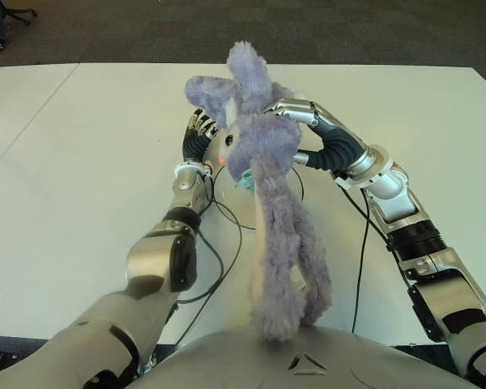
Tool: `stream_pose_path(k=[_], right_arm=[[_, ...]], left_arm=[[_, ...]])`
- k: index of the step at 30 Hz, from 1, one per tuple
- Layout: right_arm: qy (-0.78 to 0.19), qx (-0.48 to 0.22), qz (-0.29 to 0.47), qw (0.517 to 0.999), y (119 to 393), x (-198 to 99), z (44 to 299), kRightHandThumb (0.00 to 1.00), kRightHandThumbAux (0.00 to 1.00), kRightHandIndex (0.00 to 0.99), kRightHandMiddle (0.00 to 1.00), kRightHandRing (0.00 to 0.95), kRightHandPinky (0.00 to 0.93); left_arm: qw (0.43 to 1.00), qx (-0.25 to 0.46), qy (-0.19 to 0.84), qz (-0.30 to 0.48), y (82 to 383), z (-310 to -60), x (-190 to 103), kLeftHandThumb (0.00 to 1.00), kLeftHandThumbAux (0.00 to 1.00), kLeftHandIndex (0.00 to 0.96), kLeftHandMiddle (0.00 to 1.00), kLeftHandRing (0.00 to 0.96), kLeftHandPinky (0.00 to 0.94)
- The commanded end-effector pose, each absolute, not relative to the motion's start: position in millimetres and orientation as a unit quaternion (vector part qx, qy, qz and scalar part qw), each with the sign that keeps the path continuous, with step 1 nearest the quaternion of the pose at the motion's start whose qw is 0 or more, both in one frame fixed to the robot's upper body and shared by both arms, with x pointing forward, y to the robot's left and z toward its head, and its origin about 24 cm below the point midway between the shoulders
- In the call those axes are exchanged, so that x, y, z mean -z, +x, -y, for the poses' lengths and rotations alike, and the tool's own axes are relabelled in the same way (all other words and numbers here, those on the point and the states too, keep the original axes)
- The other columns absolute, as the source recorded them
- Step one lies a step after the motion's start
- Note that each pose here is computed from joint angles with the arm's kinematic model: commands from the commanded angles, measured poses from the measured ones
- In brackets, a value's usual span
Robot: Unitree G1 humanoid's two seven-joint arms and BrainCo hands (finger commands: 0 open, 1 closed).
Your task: Put the doll into the plate.
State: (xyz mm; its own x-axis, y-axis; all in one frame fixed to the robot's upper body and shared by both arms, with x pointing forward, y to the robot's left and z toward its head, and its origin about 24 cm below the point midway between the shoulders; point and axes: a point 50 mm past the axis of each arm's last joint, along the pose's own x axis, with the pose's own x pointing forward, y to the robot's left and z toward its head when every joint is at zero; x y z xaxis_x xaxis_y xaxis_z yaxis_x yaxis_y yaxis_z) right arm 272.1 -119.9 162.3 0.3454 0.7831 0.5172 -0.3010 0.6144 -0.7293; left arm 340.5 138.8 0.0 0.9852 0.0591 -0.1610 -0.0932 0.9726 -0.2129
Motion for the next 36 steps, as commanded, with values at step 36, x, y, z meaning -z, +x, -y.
stream_pose_path(k=[36], right_arm=[[-0.357,-0.410,0.291,0.787,249.7,-91.8,139.5,0.696,0.716,0.437,0.895,0.884,0.874]], left_arm=[[0.957,-0.054,-0.125,-0.258,290.2,-132.4,68.0,0.000,0.677,0.074,0.195,0.225,0.244]])
